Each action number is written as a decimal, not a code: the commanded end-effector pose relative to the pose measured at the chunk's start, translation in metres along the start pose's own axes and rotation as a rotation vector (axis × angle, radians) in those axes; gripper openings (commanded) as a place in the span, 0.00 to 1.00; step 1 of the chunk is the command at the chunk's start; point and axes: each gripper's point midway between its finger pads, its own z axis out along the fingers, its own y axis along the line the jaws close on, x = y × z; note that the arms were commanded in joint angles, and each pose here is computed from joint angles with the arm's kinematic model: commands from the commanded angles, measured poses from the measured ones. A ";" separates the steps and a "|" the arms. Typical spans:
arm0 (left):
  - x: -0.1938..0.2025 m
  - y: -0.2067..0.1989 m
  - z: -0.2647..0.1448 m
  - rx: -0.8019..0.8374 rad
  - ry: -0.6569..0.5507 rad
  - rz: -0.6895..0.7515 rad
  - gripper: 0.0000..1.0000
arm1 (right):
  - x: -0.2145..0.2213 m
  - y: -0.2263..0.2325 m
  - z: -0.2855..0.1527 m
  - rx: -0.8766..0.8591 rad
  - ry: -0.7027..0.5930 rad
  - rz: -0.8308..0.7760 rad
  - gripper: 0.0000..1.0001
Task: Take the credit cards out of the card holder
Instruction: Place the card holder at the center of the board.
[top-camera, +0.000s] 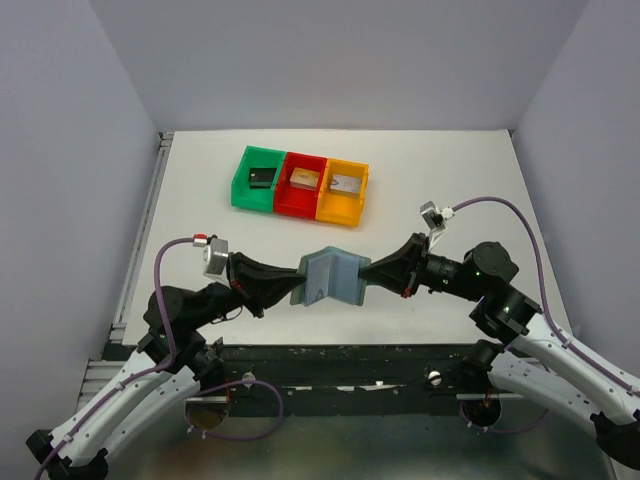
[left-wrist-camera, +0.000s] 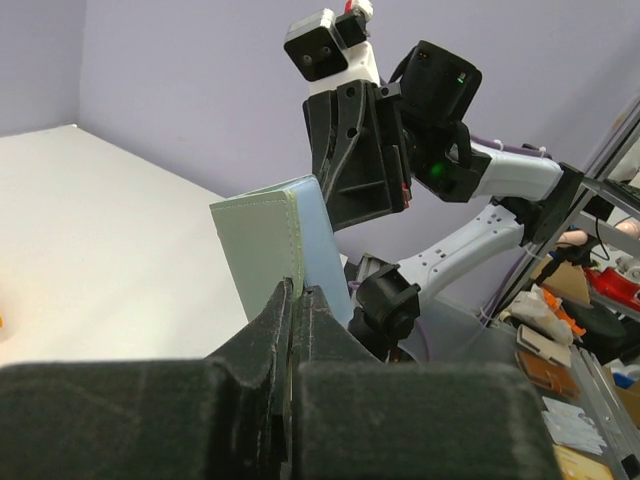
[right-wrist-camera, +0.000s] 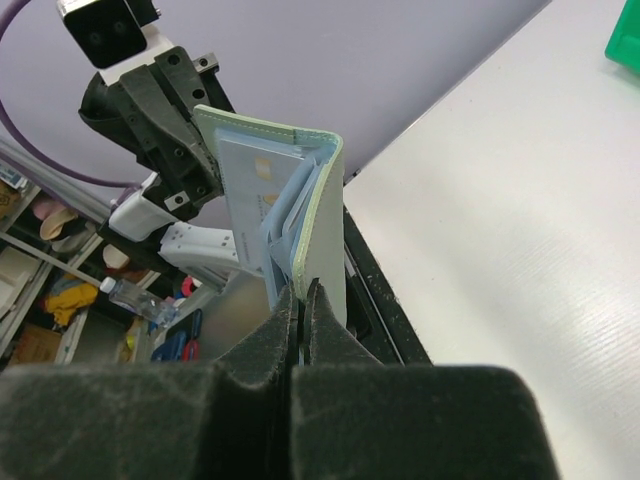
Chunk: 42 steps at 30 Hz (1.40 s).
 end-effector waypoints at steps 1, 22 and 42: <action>-0.005 0.009 -0.001 -0.060 -0.028 -0.021 0.00 | -0.007 0.009 0.000 -0.032 -0.009 -0.028 0.00; -0.006 0.005 0.002 -0.038 -0.009 -0.007 0.52 | -0.006 0.008 0.004 -0.039 0.000 -0.018 0.00; 0.028 0.050 0.002 -0.236 0.130 -0.040 0.00 | 0.015 -0.048 -0.010 0.266 0.083 0.006 0.25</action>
